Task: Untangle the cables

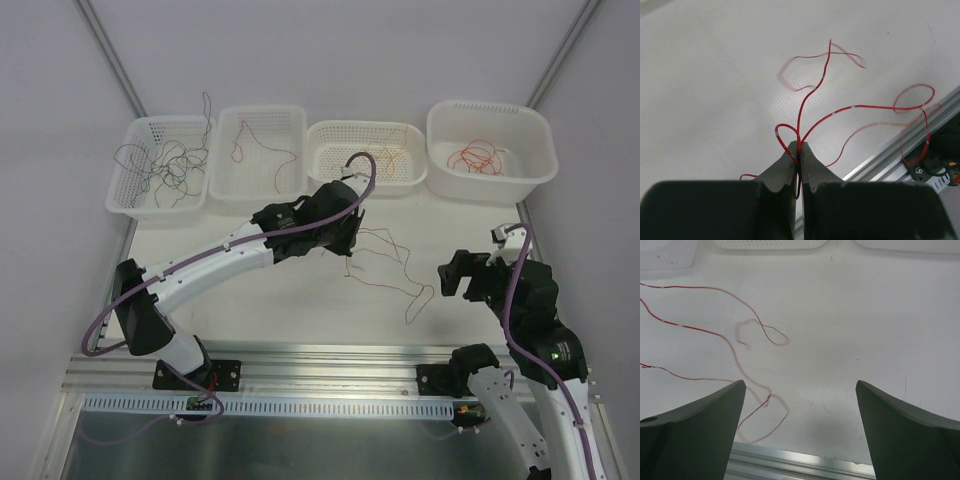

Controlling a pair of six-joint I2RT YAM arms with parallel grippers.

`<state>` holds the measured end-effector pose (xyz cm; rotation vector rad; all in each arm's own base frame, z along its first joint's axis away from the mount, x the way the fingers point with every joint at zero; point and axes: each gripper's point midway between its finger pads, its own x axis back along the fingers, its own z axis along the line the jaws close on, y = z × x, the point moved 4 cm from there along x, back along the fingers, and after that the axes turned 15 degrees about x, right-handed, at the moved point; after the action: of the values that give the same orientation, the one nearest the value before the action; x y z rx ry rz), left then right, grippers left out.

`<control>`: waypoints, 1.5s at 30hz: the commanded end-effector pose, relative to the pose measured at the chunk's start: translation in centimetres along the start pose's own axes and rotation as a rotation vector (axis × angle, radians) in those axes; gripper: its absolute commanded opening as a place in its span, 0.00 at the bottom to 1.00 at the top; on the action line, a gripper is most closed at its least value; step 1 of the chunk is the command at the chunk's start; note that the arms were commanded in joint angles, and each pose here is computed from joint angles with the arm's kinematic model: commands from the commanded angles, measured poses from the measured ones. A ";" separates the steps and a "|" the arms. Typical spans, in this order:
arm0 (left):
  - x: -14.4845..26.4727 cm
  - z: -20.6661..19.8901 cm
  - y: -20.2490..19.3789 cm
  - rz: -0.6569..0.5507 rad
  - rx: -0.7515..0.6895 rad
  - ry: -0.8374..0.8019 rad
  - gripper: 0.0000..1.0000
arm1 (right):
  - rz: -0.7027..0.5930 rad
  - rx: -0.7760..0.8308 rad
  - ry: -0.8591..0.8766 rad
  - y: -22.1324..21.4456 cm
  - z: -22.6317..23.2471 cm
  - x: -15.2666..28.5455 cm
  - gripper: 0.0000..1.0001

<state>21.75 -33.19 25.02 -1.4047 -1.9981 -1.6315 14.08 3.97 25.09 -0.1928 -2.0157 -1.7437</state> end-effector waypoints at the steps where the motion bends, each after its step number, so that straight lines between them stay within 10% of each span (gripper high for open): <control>1: 2.7 -0.3 2.7 -0.065 -0.050 -0.046 0.00 | -0.087 0.011 -0.091 1.5 -1.4 1.7 0.97; 26: 17.2 5.2 20.1 -0.589 -0.037 -0.051 0.01 | -0.081 0.018 -0.123 1.6 -1.8 1.6 0.97; 38: 16.2 15.1 29.4 -0.704 0.041 0.088 0.04 | -0.047 0.025 -0.121 1.6 -1.8 0.7 0.97; 45: 8.7 23.1 30.7 -0.609 0.138 0.165 0.04 | -0.004 0.032 -0.142 1.3 -2.1 -0.1 0.97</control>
<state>47.30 -11.84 42.75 -0.6022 -2.4935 -1.7122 14.70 2.44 24.93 -0.3178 -2.0996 -1.7294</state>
